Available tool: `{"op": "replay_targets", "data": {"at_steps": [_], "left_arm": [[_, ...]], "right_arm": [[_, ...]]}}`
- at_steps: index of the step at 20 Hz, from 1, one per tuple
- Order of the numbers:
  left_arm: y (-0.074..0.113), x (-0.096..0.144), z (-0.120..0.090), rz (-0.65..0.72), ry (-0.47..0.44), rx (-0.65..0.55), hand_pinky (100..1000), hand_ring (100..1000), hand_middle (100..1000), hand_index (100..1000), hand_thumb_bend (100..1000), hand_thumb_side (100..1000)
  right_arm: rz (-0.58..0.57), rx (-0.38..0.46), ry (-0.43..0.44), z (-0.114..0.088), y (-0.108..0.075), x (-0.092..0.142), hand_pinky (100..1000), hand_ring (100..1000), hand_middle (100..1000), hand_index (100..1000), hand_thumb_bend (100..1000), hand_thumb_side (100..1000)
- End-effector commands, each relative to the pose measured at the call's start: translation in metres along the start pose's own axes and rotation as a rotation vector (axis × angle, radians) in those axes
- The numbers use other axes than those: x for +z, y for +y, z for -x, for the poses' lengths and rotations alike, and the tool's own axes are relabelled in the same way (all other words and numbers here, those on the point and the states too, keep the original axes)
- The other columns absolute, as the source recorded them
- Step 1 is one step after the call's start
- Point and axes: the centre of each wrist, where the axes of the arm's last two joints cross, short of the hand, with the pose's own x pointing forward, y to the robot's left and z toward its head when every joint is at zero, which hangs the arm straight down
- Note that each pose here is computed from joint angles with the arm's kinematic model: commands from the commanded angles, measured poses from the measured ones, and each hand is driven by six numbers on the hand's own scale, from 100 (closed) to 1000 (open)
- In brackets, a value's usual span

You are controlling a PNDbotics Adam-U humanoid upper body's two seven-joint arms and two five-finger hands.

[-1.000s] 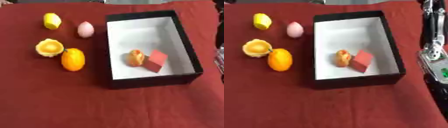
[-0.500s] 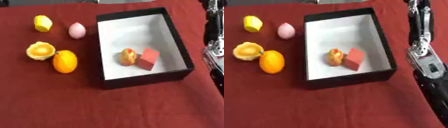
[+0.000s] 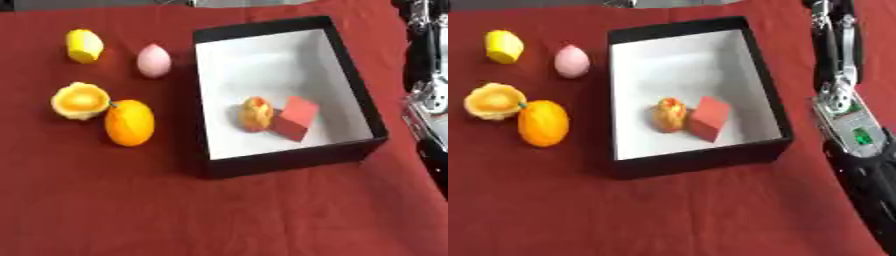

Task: Pick up objects on the table and place them in the box.

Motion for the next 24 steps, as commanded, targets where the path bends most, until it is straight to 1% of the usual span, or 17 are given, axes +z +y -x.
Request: {"op": "replay_targets", "data": {"at_steps": [1,2,3,4,6,7,8,10,12,16,17,19,21,24], "left_arm": [[0.013,-0.019,-0.03,0.237,-0.021,-0.246,685,781,823,915,525,726],[0.014,-0.022,-0.036,0.317,-0.007,-0.315,694,783,824,915,919,614],[0.014,-0.024,-0.042,0.406,0.004,-0.381,699,785,826,916,535,763],[0.014,-0.024,-0.049,0.483,0.012,-0.431,700,786,827,916,535,766],[0.01,-0.023,-0.062,0.638,0.021,-0.506,732,792,835,921,546,795],[0.008,-0.021,-0.069,0.733,0.036,-0.547,743,805,842,923,552,822],[0.006,-0.018,-0.074,0.812,0.054,-0.582,746,805,843,923,554,828],[0.005,-0.015,-0.078,0.934,0.09,-0.644,758,810,846,925,568,840],[0.004,-0.013,-0.077,1.03,0.119,-0.701,775,818,853,931,567,848],[0.007,-0.008,-0.072,1.134,0.194,-0.824,795,825,852,919,627,768],[0.009,-0.007,-0.07,1.146,0.215,-0.847,795,824,846,908,656,726],[0.013,-0.007,-0.064,1.151,0.263,-0.876,797,825,843,903,687,684],[0.018,-0.007,-0.057,1.152,0.299,-0.888,804,832,848,905,721,661],[0.023,-0.01,-0.05,1.141,0.325,-0.905,808,832,839,901,772,611]], "right_arm": [[-0.006,0.04,-0.022,-0.007,-0.011,-0.007,959,824,882,923,100,746],[-0.009,0.044,-0.019,-0.007,-0.012,-0.007,959,822,881,923,100,748],[-0.012,0.048,-0.015,-0.007,-0.012,-0.006,959,821,880,923,100,748],[-0.014,0.051,-0.012,-0.006,-0.013,-0.006,959,821,879,923,100,748],[-0.02,0.054,-0.007,-0.006,-0.013,-0.006,959,820,878,923,100,739],[-0.025,0.053,-0.006,-0.006,-0.012,-0.006,959,820,878,923,100,751],[-0.03,0.053,-0.006,-0.007,-0.012,-0.006,959,820,878,923,100,750],[-0.037,0.052,-0.009,-0.008,-0.01,-0.007,959,819,878,923,100,749],[-0.041,0.051,-0.008,-0.008,-0.01,-0.007,959,819,877,923,100,751],[-0.042,0.053,-0.005,-0.008,-0.01,-0.007,959,819,876,923,100,756],[-0.042,0.054,-0.004,-0.007,-0.01,-0.007,959,819,876,924,100,757],[-0.041,0.055,-0.003,-0.007,-0.011,-0.007,959,819,876,924,100,757],[-0.041,0.055,-0.001,-0.007,-0.011,-0.006,959,819,876,924,100,758],[-0.041,0.055,0.003,-0.007,-0.011,-0.006,960,818,876,924,100,761]]}}
